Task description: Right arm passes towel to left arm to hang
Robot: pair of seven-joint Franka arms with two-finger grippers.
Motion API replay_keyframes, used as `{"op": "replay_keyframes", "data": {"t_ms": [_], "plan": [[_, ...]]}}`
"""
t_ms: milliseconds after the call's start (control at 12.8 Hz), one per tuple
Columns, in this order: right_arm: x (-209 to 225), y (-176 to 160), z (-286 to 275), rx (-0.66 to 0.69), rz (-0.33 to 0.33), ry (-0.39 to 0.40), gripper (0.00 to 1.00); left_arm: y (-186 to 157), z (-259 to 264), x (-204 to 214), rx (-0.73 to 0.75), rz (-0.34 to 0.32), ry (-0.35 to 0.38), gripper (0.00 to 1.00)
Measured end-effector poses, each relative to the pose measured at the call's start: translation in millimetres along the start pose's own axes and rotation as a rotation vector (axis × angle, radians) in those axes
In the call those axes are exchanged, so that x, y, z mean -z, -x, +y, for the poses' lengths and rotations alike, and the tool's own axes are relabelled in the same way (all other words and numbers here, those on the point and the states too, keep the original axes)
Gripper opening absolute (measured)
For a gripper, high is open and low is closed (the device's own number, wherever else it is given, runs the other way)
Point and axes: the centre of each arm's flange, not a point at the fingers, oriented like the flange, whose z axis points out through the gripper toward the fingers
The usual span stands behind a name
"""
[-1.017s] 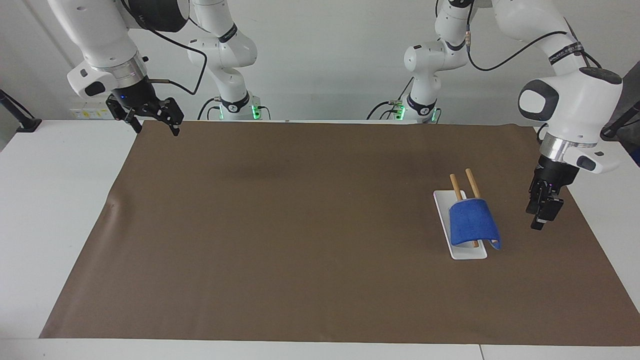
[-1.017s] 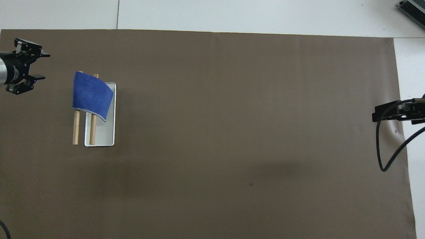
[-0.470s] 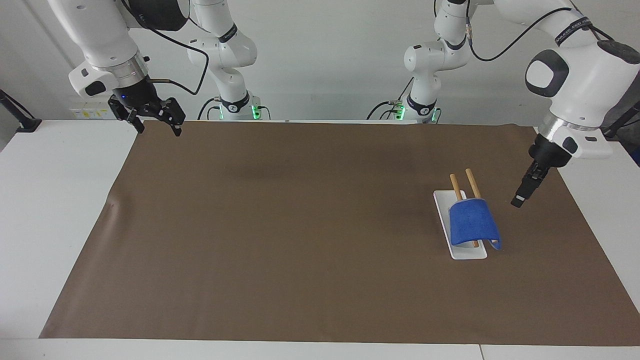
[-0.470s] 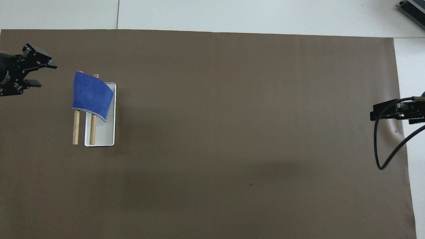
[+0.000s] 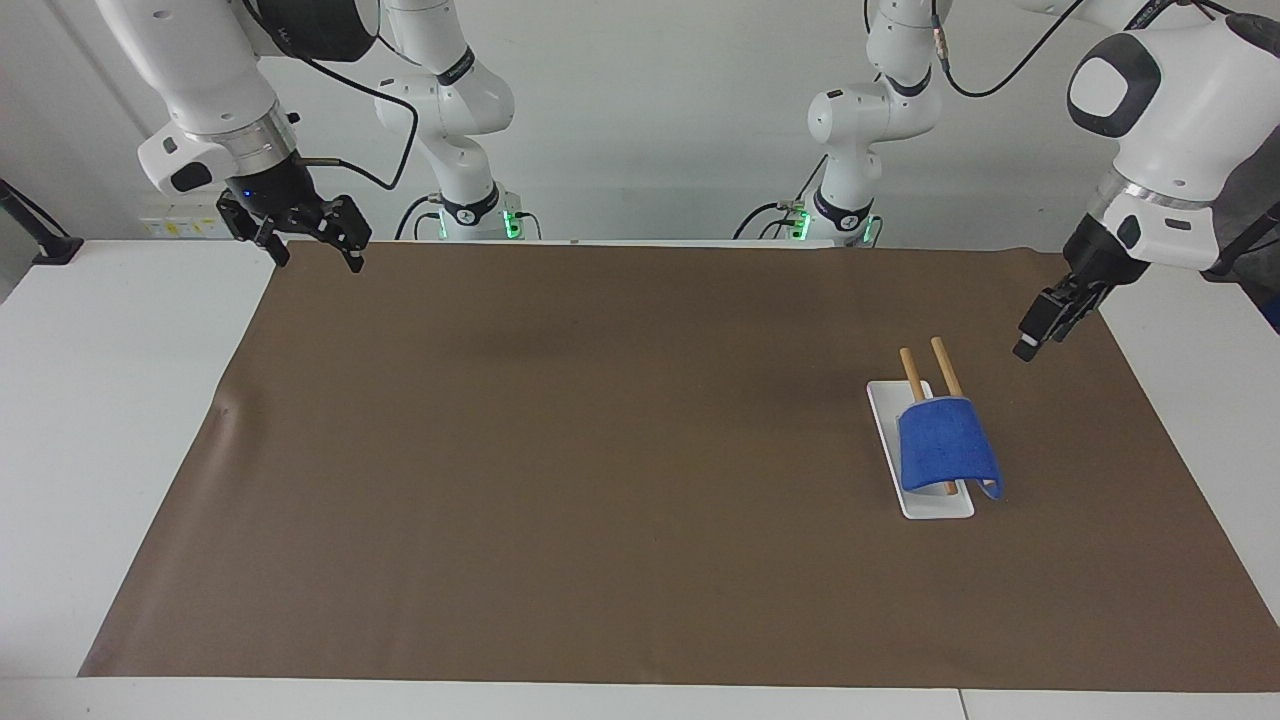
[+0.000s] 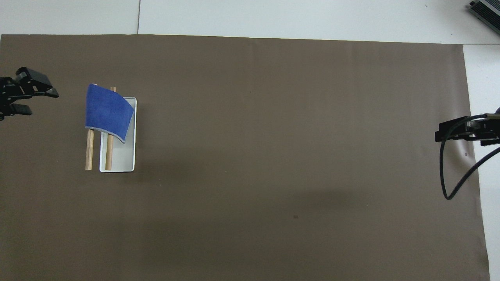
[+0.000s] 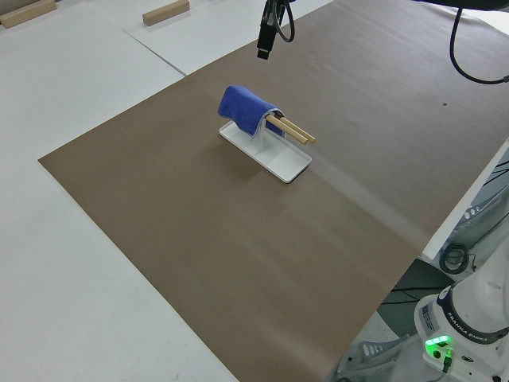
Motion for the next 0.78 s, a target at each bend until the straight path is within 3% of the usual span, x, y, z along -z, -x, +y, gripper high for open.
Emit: {"op": "replay_keyframes", "data": {"t_ms": [470, 783], "plan": [[0.0, 0.0, -0.1, 0.000, 0.000, 0.000, 1.00, 22.6, -2.1, 3.3, -0.242, -0.084, -0.143, 0.74], [0.0, 0.0, -0.1, 0.000, 0.000, 0.000, 1.00, 32.3, -1.4, 16.3, -0.295, -0.094, -0.154, 0.80]]}}
